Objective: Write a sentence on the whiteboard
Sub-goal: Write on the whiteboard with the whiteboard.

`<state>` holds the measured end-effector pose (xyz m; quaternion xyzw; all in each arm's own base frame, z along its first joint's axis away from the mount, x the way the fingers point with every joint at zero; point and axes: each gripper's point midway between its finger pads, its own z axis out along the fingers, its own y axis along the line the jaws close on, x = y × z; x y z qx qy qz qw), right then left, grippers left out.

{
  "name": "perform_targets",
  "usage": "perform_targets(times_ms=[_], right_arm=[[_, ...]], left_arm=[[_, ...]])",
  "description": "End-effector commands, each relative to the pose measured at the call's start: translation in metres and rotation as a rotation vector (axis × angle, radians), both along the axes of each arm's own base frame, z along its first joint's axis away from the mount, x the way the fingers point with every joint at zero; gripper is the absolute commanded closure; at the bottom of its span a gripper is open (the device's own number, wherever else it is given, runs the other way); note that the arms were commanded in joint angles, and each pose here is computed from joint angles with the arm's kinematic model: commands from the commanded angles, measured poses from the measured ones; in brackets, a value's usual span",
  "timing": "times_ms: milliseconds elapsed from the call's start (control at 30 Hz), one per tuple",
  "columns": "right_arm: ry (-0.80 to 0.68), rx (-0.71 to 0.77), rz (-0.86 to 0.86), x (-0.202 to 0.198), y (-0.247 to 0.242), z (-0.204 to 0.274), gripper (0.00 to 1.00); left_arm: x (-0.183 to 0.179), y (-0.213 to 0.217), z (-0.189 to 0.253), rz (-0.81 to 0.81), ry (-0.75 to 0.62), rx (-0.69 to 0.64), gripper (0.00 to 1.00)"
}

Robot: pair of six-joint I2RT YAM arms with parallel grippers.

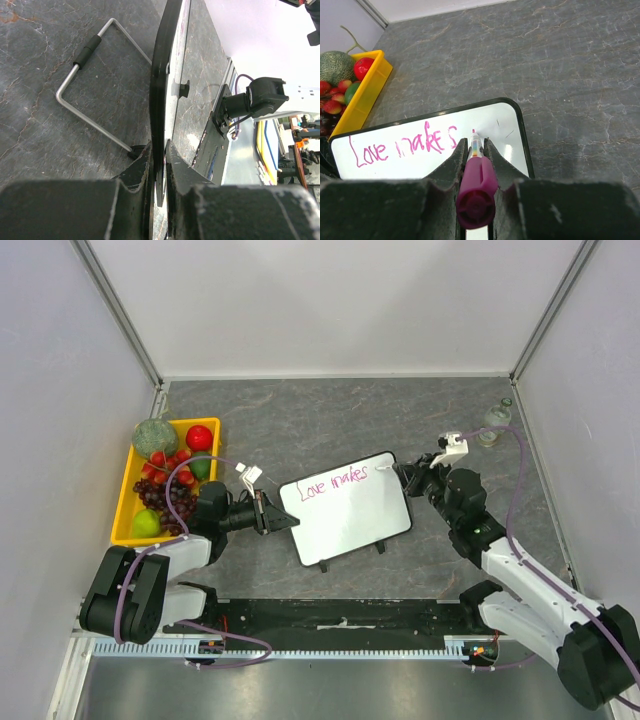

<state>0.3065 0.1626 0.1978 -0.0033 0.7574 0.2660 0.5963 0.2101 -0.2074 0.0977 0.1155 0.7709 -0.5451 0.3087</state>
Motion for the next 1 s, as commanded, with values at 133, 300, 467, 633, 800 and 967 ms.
perform_targets(times_ms=[133,300,467,633,800,967], right_arm=[[0.015,-0.024,0.019,-0.01,-0.004,-0.015,1.0],[0.016,-0.019,0.023,-0.014,-0.004,-0.017,1.0],[-0.025,0.017,0.017,-0.011,-0.003,0.006,1.0],[-0.086,0.066,0.019,-0.007,0.0,0.04,1.0],[-0.111,0.079,0.008,0.001,0.002,0.053,1.0],[-0.094,0.07,0.006,0.01,0.006,0.046,1.0]], left_arm=[[0.007,-0.001,0.006,-0.002,-0.055,0.005,0.98],[0.007,-0.001,0.006,0.0,-0.055,0.006,0.98],[0.008,-0.001,0.006,0.001,-0.057,0.005,0.98],[0.007,-0.001,0.006,0.0,-0.056,0.005,0.98],[0.006,-0.001,0.006,-0.003,-0.057,0.005,0.98],[0.007,-0.001,0.005,0.0,-0.055,0.006,0.98]])
